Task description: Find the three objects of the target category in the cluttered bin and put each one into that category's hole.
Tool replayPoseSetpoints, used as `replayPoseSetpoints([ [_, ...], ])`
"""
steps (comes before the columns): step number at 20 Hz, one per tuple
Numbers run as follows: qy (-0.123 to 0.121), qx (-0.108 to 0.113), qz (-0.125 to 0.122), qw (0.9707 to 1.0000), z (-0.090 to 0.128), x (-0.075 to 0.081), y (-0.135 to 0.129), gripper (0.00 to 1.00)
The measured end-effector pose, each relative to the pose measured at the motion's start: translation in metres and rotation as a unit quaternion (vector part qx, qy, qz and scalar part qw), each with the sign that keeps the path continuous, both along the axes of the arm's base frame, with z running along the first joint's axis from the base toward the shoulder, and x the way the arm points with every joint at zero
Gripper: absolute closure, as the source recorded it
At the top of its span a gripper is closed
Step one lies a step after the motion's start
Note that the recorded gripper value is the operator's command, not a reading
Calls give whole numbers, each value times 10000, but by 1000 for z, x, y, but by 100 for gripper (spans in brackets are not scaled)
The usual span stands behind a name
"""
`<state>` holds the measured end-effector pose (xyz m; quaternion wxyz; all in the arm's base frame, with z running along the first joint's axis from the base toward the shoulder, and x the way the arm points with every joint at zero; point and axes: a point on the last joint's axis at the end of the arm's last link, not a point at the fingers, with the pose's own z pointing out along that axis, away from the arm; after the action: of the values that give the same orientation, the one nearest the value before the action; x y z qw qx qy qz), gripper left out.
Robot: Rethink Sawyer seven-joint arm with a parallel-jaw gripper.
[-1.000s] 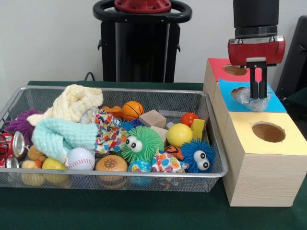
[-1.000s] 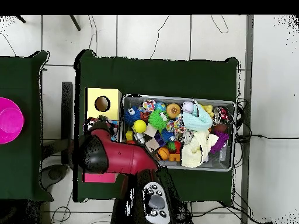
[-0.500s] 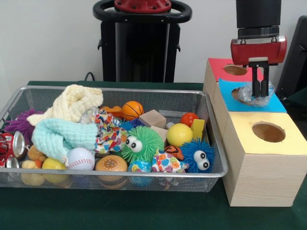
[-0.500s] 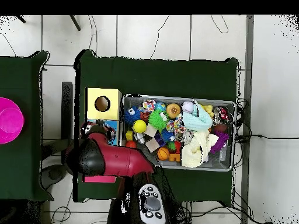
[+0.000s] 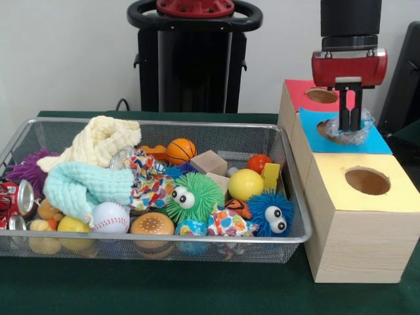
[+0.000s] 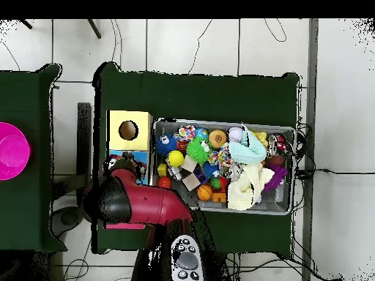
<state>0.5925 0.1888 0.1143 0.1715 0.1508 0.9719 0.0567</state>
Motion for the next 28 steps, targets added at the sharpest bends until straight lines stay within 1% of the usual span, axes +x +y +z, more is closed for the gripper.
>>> replayPoseSetpoints([
  [3, 7, -87, -14, 10000, -1, -3, -4, 100],
  [4, 31, -175, -25, 9998, -3, -7, -7, 100],
  [8, 100, -311, -47, 9995, -10, -14, -14, 100],
  [14, 183, -423, -138, 9988, -17, -18, -28, 100],
  [20, 171, -473, -202, 9985, -15, -17, -37, 100],
  [24, 206, -455, -209, 9985, -11, -15, -38, 100],
  [25, 221, -448, -210, 9985, -10, -14, -38, 100],
  [28, 373, -393, -209, 9983, 0, -13, -39, 100],
])
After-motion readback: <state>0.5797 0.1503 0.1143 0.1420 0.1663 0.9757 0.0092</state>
